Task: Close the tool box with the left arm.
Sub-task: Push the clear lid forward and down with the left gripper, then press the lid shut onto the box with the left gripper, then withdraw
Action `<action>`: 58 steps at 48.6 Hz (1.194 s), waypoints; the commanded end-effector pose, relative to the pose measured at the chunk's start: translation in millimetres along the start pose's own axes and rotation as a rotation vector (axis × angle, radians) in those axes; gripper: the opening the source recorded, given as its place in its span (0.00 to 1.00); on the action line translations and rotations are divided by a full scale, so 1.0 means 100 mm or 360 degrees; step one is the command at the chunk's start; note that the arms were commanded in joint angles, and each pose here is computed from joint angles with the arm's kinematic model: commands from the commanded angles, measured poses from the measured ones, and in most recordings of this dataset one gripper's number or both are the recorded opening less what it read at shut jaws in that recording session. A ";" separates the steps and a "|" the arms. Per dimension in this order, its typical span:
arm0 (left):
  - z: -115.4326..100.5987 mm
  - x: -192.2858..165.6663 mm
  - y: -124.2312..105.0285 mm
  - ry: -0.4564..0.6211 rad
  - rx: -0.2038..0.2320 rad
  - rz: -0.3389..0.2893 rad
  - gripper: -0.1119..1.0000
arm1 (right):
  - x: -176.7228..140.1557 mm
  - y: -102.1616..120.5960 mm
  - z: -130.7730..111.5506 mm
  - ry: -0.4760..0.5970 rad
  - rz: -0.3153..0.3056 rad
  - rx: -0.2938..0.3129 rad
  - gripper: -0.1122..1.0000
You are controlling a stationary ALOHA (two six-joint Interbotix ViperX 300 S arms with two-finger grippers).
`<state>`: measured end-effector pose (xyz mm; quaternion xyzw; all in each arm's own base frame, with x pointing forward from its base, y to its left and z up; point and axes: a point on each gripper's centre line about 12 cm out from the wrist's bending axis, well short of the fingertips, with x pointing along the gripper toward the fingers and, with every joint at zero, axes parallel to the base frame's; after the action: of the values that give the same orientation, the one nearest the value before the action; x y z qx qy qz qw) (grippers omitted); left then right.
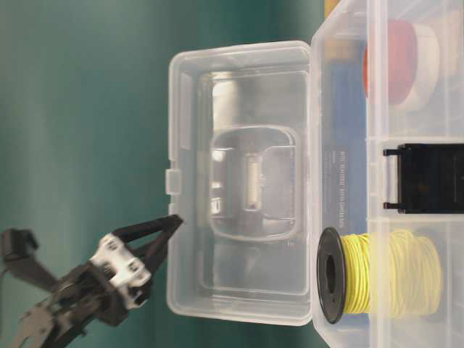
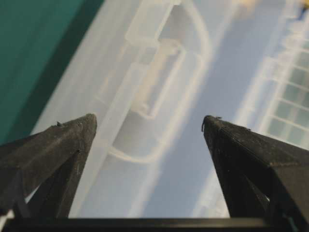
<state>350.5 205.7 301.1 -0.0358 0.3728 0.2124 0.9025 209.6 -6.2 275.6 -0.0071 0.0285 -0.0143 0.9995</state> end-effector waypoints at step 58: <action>-0.47 -1.64 -1.99 -0.0270 0.0234 -0.0838 0.92 | -0.02 0.00 0.20 -0.0105 -0.0002 -0.0022 0.10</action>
<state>313.2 -51.1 339.8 -0.0456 0.3317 -0.0579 0.9405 206.2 -6.0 284.2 -0.0127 0.0117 -0.0136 0.9998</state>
